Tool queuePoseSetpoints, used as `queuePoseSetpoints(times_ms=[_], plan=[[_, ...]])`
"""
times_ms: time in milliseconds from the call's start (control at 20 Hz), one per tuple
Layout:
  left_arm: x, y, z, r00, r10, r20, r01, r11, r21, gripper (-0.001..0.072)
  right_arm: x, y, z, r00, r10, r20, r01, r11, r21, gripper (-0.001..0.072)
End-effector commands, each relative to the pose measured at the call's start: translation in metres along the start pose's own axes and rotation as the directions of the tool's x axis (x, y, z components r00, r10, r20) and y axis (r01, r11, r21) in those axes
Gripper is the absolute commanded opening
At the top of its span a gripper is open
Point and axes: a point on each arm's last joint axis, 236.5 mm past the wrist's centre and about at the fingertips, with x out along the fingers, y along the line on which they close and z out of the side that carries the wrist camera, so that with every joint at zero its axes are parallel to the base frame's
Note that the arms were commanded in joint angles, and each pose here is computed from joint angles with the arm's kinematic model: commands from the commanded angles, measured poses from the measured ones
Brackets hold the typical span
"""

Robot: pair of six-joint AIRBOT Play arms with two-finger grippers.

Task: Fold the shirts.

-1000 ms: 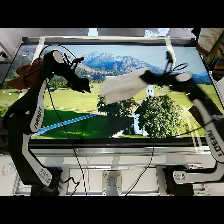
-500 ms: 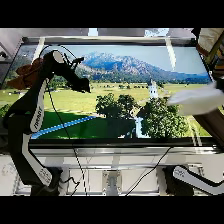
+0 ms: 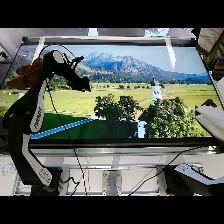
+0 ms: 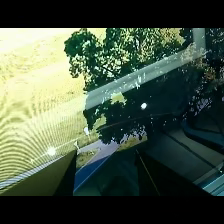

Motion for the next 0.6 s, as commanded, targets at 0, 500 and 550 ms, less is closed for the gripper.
queuePoseSetpoints(times_ms=[0, 500, 550], plan=[[0.000, -0.002, -0.002, 1.000, -0.006, -0.010, 0.006, 1.000, -0.005, 0.0417, 0.007, -0.021, -0.036, 0.993, 0.082, -0.086, -0.068, 0.985, 0.157, 0.0392], [0.000, -0.001, 0.014, 0.998, -0.002, 0.061, 0.002, 1.000, -0.005, 0.0418, -0.054, 0.125, 0.067, 0.776, 0.550, 0.307, -0.572, 0.820, -0.021, 0.0391], [-0.001, -0.003, 0.023, 0.995, -0.014, 0.096, 0.014, 1.000, -0.006, 0.0417, -0.065, 0.148, 0.072, 0.740, 0.593, 0.318, -0.603, 0.794, -0.078, 0.0391]])
